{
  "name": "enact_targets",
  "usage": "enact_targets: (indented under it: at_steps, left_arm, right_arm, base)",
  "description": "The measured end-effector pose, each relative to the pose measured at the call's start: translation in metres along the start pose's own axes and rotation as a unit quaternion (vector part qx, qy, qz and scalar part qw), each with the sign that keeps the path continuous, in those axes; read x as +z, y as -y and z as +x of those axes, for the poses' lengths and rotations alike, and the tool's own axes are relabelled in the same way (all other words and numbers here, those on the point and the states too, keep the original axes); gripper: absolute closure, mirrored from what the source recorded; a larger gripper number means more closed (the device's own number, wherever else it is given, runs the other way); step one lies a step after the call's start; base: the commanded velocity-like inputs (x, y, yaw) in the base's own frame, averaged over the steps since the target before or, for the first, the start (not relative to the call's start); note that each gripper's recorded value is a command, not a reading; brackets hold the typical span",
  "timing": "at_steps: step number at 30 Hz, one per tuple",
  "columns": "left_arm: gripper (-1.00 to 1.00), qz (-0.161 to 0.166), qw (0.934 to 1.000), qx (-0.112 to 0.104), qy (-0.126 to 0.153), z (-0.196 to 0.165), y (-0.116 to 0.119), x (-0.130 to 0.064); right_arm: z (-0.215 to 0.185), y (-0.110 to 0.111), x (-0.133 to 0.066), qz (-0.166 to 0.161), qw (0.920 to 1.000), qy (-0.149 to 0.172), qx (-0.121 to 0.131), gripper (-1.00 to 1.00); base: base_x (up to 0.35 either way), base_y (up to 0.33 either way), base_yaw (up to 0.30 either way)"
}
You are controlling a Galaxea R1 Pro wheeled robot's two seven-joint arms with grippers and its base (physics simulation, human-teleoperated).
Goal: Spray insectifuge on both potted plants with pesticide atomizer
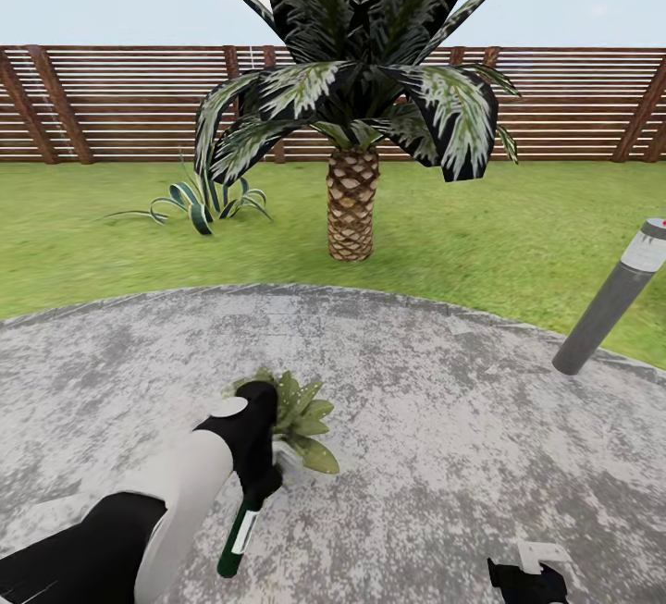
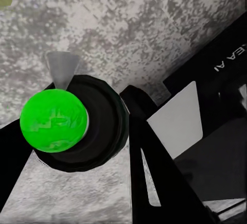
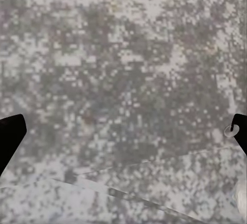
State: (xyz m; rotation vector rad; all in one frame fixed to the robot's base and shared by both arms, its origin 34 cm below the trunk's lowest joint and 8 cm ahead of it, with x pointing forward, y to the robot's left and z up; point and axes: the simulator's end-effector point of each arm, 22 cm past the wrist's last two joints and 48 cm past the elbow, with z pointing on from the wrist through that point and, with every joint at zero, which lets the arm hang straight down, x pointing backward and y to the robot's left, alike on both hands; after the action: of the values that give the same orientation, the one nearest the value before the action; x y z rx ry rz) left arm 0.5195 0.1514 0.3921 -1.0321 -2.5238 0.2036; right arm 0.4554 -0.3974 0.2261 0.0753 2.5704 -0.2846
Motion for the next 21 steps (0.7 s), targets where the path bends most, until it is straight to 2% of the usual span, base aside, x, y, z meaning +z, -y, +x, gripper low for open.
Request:
enact_targets:
  at_steps: [3, 7, 11, 16, 21]
  left_arm:
    - [1.00, 0.008, 0.9999, 0.000, -0.013, 0.012, 0.005, 0.019]
    - [1.00, 0.011, 0.9998, -0.008, -0.015, 0.018, 0.001, 0.023]
    - [1.00, 0.010, 0.9999, -0.009, -0.010, 0.015, 0.000, 0.019]
    - [1.00, -0.007, 0.9998, -0.008, 0.017, 0.001, -0.006, 0.002]
    - [1.00, -0.009, 0.9997, -0.007, 0.022, -0.003, -0.006, -0.002]
  right_arm:
    - [0.000, 0.000, 0.000, 0.000, 1.0000, 0.000, 0.000, -1.00]
    - [-0.001, -0.003, 0.000, -0.002, 1.0000, 0.001, 0.003, -1.00]
    - [-0.001, -0.004, 0.000, -0.003, 1.0000, 0.001, 0.004, -1.00]
    - [-0.001, -0.006, 0.000, -0.005, 1.0000, 0.001, 0.003, -1.00]
    - [-0.001, -0.008, 0.000, -0.007, 1.0000, 0.001, 0.002, -1.00]
  base:
    - [0.000, 0.000, 0.000]
    - [0.000, 0.000, -0.015]
    - [0.000, 0.000, -0.207]
    - [0.000, 0.000, -0.262]
    - [0.000, 0.000, -0.267]
